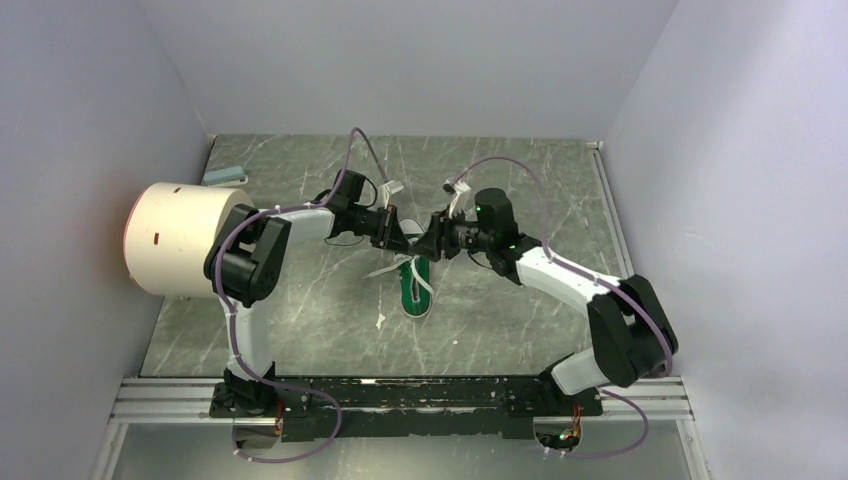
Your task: Tie the shoes
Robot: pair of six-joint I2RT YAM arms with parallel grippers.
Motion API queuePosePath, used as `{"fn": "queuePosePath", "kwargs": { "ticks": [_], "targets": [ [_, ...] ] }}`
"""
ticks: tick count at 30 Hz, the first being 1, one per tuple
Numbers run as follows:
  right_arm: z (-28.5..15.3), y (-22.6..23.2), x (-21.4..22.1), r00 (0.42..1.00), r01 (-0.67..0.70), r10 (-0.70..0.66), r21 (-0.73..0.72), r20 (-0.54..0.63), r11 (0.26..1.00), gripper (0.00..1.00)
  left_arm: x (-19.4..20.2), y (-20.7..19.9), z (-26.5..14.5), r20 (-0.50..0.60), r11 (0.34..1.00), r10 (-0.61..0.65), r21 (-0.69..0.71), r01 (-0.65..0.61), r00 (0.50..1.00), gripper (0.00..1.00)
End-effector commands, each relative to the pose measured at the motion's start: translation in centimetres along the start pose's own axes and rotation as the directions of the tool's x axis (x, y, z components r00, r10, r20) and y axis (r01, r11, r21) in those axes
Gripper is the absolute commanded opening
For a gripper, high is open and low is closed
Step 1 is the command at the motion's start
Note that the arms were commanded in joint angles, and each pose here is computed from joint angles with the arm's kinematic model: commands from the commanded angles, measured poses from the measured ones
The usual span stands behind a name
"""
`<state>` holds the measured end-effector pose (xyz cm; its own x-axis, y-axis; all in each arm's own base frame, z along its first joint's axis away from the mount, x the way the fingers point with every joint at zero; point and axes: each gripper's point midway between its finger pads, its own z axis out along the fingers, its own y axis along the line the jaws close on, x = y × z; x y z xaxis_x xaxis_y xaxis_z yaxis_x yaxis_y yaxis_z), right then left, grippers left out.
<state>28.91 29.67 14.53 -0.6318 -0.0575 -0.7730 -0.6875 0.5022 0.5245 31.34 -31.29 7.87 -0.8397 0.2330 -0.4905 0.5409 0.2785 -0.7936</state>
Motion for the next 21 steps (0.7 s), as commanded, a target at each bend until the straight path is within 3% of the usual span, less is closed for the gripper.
{"fn": "queuePosePath", "kwargs": {
  "ticks": [1,4,7,11,15,21],
  "targets": [
    [-2.3,-4.2,-0.6,0.998,0.018,-0.027,0.186,0.049,0.982,0.49,-0.3,0.3,0.0,0.016,0.998,0.051,0.025,-0.051,0.999,0.05],
    [-2.9,-7.5,-0.7,0.998,0.008,-0.024,0.278,0.052,0.96,0.46,-0.3,0.3,0.0,0.01,0.998,0.051,0.032,-0.051,0.999,0.05],
    [-2.5,-9.9,-0.2,0.999,0.008,-0.018,0.271,0.033,0.963,0.44,-0.2,0.4,0.0,0.005,0.998,0.053,0.034,-0.053,0.999,0.05],
    [-0.1,-9.7,1.1,0.998,0.061,-0.058,0.117,-0.035,0.991,0.41,-0.4,0.4,0.1,0.003,0.998,0.051,0.04,-0.051,0.999,0.05],
    [1.5,-8.1,1.8,0.998,0.068,-0.068,-0.018,-0.013,0.998,0.39,-0.8,0.3,0.0,0.009,0.997,0.062,0.042,-0.062,0.998,0.05],
    [2.7,-7.9,2.2,0.994,0.109,-0.11,-0.061,-0.02,0.992,0.32,-0.9,0.4,0.2,0.012,0.997,0.054,0.048,-0.054,0.998,0.05]
  ]
}}
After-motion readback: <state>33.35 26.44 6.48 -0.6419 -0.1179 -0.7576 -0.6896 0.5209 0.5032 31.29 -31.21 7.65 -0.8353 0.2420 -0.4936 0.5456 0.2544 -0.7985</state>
